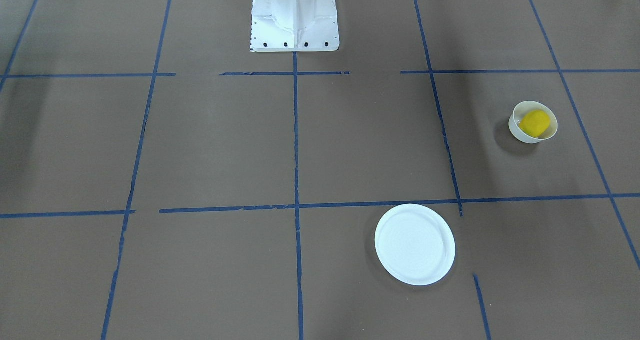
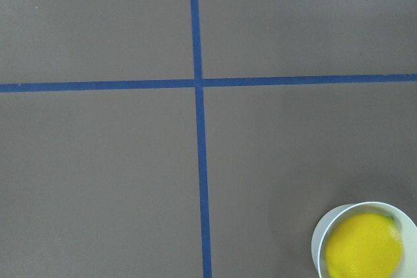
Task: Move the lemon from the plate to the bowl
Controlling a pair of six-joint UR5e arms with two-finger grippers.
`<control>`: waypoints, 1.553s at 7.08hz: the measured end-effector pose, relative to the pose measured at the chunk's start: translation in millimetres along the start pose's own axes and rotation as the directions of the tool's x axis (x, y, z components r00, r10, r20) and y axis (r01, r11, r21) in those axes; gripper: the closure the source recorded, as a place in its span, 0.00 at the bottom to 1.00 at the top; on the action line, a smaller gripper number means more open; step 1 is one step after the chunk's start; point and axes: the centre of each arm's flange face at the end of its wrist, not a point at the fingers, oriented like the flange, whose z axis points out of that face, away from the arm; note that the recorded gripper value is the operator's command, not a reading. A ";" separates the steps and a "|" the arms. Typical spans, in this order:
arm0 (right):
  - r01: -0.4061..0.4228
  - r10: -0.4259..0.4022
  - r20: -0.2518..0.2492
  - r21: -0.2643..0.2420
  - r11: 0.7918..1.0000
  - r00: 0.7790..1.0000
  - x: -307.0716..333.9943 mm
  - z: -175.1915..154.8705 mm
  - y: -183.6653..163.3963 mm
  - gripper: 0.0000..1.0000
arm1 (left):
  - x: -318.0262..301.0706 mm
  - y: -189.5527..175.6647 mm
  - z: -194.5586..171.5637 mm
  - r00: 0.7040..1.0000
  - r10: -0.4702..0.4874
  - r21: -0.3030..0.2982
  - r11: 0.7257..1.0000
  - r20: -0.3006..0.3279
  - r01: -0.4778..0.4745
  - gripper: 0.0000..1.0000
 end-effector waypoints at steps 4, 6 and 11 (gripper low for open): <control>0.000 0.000 0.000 0.000 1.000 1.000 0.0 0.0 0.0 0.00 | -11.7 4.2 -4.6 0.997 0.012 -0.007 1.000 0.073 -0.012 0.00; 0.000 0.000 0.000 0.000 1.000 1.000 0.0 0.0 0.0 0.00 | -12.9 3.1 -3.0 0.997 -0.018 -0.037 0.999 0.073 0.021 0.00; 0.000 0.000 0.000 0.000 1.000 1.000 0.0 0.0 0.0 0.00 | -11.2 -2.2 -5.2 0.996 -0.047 -0.060 0.997 0.070 0.051 0.00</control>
